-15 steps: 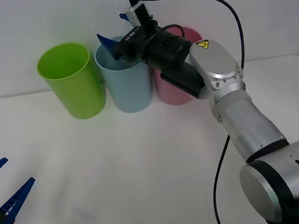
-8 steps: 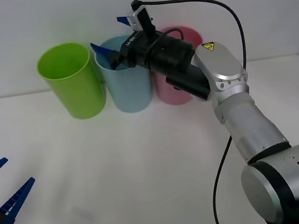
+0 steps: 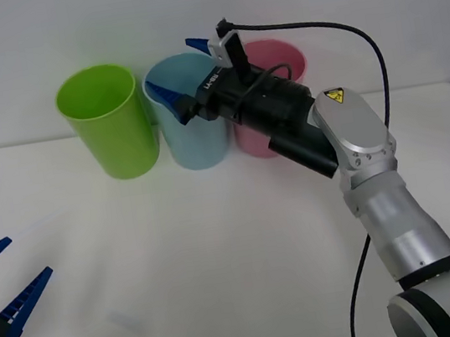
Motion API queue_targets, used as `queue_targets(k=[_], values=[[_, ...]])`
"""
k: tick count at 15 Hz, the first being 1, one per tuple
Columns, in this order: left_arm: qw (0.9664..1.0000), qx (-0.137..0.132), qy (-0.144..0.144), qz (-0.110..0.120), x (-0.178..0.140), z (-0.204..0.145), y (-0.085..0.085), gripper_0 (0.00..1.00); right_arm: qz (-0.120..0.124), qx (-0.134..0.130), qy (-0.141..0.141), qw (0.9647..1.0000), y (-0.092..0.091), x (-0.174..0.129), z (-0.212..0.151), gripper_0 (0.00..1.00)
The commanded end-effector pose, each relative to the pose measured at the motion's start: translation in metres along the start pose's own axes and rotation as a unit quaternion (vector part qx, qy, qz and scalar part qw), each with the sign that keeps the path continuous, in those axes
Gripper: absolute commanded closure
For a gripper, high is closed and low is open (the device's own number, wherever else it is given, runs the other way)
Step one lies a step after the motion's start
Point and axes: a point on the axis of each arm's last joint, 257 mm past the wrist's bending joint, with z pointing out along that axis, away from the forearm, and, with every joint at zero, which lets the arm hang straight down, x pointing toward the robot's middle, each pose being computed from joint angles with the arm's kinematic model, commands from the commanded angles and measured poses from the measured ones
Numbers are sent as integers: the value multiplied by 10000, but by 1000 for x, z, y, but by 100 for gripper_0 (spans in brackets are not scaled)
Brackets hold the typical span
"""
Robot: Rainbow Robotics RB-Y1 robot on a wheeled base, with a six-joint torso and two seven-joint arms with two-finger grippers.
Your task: Grasp the object on the table and drop it into the matching bin: aluminum can to the light blue bin, PET bottle to the pink bin.
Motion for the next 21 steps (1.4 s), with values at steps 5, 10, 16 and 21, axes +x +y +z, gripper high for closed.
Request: queue_targets(k=[5,10,16,21], values=[[10000,0,0,0,0,0,0,0,-16,-31,-23,10000,14,2,-76,0],[10000,0,0,0,0,0,0,0,109,-13,155,9998,24,3,-158,0],[10000,0,0,0,0,0,0,0,91,105,656,9977,27,16,-257,0],[10000,0,0,0,0,0,0,0,126,168,934,9954,28,31,-307,0]])
